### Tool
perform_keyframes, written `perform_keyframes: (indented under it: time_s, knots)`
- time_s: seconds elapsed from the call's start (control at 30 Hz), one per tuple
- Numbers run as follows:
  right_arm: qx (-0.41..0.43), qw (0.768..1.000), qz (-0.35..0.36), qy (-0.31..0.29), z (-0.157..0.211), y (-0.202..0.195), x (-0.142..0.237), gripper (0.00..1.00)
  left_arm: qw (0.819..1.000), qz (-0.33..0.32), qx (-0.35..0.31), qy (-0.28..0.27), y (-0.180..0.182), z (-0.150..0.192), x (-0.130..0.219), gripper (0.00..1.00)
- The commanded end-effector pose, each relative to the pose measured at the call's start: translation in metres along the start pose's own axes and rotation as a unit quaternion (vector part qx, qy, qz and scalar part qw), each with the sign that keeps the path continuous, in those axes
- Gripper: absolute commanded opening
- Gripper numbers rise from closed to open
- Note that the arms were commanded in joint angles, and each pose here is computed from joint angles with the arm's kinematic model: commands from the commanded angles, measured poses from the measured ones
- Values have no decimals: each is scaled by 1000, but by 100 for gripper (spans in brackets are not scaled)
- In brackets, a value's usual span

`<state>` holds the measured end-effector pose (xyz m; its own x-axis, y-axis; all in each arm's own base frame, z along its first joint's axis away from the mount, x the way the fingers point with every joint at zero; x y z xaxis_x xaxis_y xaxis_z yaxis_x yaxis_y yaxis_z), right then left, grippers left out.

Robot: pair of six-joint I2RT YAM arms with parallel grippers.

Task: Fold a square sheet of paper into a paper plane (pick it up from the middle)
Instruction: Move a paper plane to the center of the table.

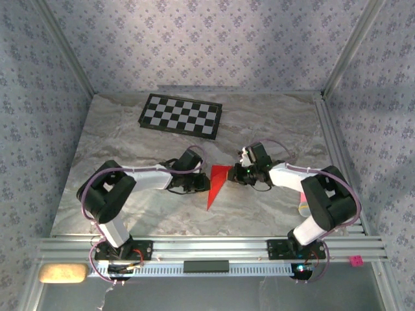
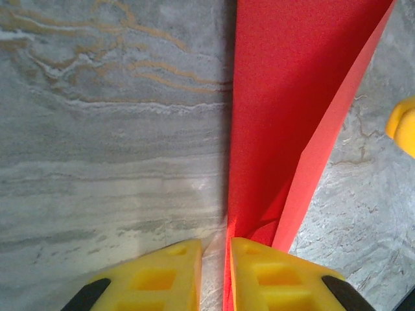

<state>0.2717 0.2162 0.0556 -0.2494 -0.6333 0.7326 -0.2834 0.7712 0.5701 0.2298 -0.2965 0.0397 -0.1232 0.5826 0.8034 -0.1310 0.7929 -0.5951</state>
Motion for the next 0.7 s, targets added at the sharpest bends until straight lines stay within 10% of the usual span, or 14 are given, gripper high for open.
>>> perform_keyframes:
  time_s: [0.0, 0.67]
  knots:
    - [-1, 1000, -2, -3, -6, 4, -2, 16, 1000, 25, -10, 4, -12, -1, -1, 21]
    - [-4, 1000, -1, 21, 3, 0, -15, 16, 999, 44, 0, 13, -13, 1, -9, 27]
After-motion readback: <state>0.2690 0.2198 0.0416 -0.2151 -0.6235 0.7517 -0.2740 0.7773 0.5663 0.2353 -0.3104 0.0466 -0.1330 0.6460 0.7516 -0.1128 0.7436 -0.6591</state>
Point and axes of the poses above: each hand's point on the last joint's axis, 136 mm out from that joint toward the fingers, its own x axis back along the fingers, its own y axis along the line the jaws close on, z = x × y, the point moved 2 cm from there along x, back along the fingers, and after that the axes turned 13 degrees about x, right-handed, at the moved point
